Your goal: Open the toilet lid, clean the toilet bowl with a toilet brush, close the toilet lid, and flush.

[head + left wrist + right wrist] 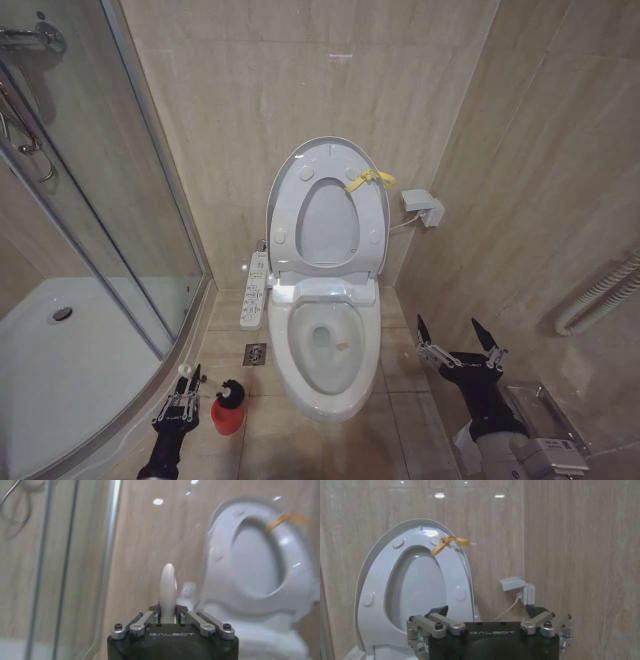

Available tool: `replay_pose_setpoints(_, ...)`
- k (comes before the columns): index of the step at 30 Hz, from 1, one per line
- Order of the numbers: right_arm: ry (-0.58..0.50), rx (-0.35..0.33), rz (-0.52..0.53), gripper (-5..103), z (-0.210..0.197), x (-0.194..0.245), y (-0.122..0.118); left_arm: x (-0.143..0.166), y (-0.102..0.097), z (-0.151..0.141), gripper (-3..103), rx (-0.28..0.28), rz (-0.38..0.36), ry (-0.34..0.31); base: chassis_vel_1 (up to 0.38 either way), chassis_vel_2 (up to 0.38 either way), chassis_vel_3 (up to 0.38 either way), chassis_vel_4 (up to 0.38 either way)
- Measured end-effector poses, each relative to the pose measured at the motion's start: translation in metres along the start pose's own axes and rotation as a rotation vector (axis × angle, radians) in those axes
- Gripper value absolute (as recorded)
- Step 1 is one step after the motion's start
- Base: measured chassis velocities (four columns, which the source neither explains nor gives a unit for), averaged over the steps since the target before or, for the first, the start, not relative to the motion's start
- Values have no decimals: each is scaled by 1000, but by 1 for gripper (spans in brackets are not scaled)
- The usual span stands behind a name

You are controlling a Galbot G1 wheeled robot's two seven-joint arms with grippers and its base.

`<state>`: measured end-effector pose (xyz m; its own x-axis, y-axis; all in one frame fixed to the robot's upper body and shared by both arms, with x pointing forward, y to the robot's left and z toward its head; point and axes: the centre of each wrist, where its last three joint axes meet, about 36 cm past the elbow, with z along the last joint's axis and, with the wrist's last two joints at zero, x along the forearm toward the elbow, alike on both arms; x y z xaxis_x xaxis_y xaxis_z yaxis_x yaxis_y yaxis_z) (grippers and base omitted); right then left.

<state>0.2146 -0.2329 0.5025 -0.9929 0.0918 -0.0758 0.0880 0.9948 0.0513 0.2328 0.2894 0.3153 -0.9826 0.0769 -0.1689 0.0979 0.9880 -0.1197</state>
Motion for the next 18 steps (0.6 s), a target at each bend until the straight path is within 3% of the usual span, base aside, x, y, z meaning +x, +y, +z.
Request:
replay_pose_setpoints(2,0,0,0,100,0,0,0,13,-12,-30,19,-15,49,-11,0,0,0,0)
replay_pose_setpoints(8,0,0,0,100,0,0,0,28,-31,-79,19,-17,77,-67,0,0,0,0)
replay_pose_setpoints(11,0,0,0,100,0,0,0,17,-47,-118,19,8,90,-158,0,0,0,0)
replay_pose_setpoints(18,0,0,0,100,0,0,0,-15,-57,-161,19,60,170,-224,0,0,0,0)
